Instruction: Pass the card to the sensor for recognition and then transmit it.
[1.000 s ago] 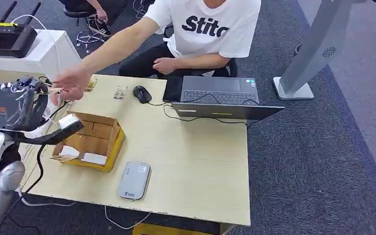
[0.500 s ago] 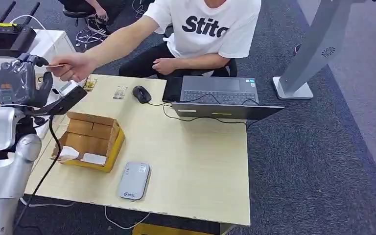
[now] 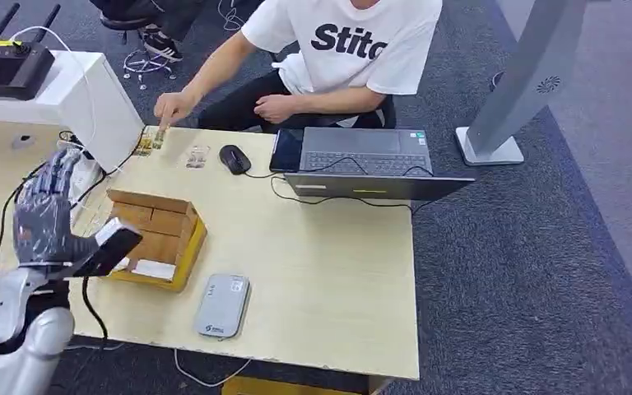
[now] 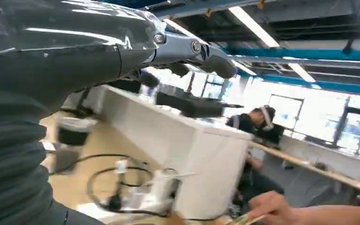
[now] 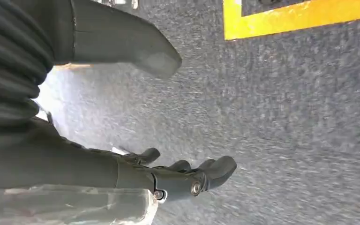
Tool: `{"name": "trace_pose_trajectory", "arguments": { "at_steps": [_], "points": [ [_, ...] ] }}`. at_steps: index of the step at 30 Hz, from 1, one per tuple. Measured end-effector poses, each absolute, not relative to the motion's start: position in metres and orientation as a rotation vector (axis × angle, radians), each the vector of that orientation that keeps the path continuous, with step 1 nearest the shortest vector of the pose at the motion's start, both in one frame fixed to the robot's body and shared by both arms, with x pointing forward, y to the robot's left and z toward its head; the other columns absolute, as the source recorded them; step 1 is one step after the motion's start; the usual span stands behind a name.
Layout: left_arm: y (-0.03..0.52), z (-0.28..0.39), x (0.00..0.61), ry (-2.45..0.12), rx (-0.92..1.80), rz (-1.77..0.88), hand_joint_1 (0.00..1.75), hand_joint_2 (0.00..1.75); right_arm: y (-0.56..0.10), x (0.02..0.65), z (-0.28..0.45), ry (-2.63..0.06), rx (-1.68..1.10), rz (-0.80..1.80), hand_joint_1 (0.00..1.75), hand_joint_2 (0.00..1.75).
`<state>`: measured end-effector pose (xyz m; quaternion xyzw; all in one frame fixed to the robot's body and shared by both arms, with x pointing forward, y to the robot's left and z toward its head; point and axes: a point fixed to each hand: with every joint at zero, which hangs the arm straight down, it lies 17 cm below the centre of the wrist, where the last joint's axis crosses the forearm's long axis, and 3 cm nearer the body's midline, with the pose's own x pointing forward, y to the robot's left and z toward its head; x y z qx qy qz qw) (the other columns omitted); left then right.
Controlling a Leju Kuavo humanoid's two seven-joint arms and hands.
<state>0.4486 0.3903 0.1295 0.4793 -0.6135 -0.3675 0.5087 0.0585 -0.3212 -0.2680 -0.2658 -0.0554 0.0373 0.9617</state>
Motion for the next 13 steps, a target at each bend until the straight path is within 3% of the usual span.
{"name": "trace_pose_trajectory", "arguments": {
  "at_steps": [5, 13],
  "points": [
    [0.466, 0.097, 0.365, -1.313, 1.250, -0.819, 0.00, 1.75, -0.324, 0.043, -0.269, -0.075, -0.546, 0.049, 0.00, 1.75],
    [0.585, 0.115, 0.272, -1.156, 1.353, -0.614, 0.00, 1.75, -0.326, 0.042, -0.268, -0.117, -0.557, 0.056, 0.00, 1.75]
  ]
}}
